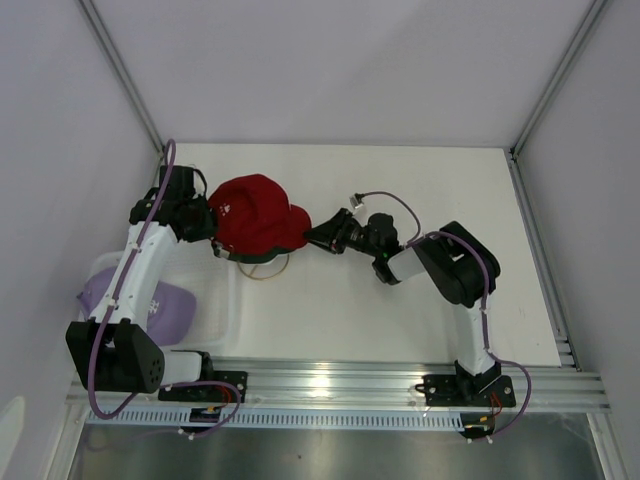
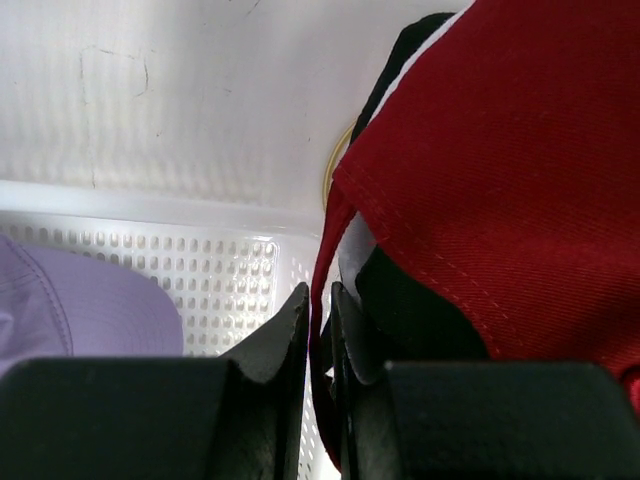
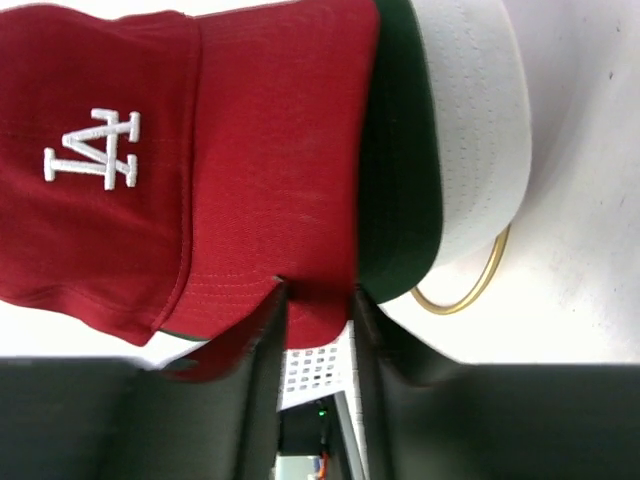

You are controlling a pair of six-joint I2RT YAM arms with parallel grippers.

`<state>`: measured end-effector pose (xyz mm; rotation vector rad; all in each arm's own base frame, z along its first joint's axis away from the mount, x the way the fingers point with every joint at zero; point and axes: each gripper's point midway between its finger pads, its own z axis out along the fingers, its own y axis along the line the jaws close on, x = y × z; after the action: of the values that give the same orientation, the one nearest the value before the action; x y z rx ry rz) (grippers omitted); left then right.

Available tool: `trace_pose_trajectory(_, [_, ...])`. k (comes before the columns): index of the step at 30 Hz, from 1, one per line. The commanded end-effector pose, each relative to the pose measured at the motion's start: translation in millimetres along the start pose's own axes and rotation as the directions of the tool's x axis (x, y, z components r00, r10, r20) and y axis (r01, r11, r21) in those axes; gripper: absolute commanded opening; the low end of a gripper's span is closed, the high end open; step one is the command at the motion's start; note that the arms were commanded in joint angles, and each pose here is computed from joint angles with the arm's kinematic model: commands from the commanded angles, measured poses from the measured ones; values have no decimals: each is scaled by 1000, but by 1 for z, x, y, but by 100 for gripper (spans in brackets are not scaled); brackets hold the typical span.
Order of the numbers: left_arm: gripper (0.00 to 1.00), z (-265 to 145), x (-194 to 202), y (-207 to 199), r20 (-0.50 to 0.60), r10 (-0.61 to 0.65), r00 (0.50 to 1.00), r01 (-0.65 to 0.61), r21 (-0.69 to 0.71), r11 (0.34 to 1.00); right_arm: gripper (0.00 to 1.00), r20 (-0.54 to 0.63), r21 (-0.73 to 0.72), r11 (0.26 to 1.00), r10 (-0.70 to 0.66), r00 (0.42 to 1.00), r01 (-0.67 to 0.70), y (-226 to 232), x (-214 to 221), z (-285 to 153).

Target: Stack the hats

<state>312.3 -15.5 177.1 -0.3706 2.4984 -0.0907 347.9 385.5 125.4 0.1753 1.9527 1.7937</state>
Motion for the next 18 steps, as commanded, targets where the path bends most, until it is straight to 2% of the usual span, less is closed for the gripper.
trace_pose_trajectory(1, [16,-5,-2,-5,17,16,1000,-17,36,999,29,-14,-85,996,-34,999,33,19,4,8])
trace_pose_trajectory(2, [16,-5,-2,-5,16,17,1000,-17,35,999,16,-14,-84,996,-32,999,31,19,4,8])
trace_pose_trajectory(4, [15,-5,-1,-4,16,18,1000,-18,28,999,2,-15,-82,996,-23,1000,22,16,6,7])
trace_pose_trajectory(5, [15,-4,-1,-2,14,17,1000,-17,19,1000,0,-15,-78,997,-22,1000,21,14,6,6])
trace_pose_trajectory(12, [15,-5,4,14,13,-2,1000,2,-66,998,0,-33,-10,997,-75,997,75,-14,24,-8])
trace_pose_trajectory(14, [15,-6,6,19,15,-5,1000,7,-93,996,0,-38,15,992,-125,991,126,-20,29,-11])
trace_pose_trajectory(18, [15,-5,13,29,4,-6,1000,6,-140,990,0,-93,159,960,-218,972,231,-48,41,-13])
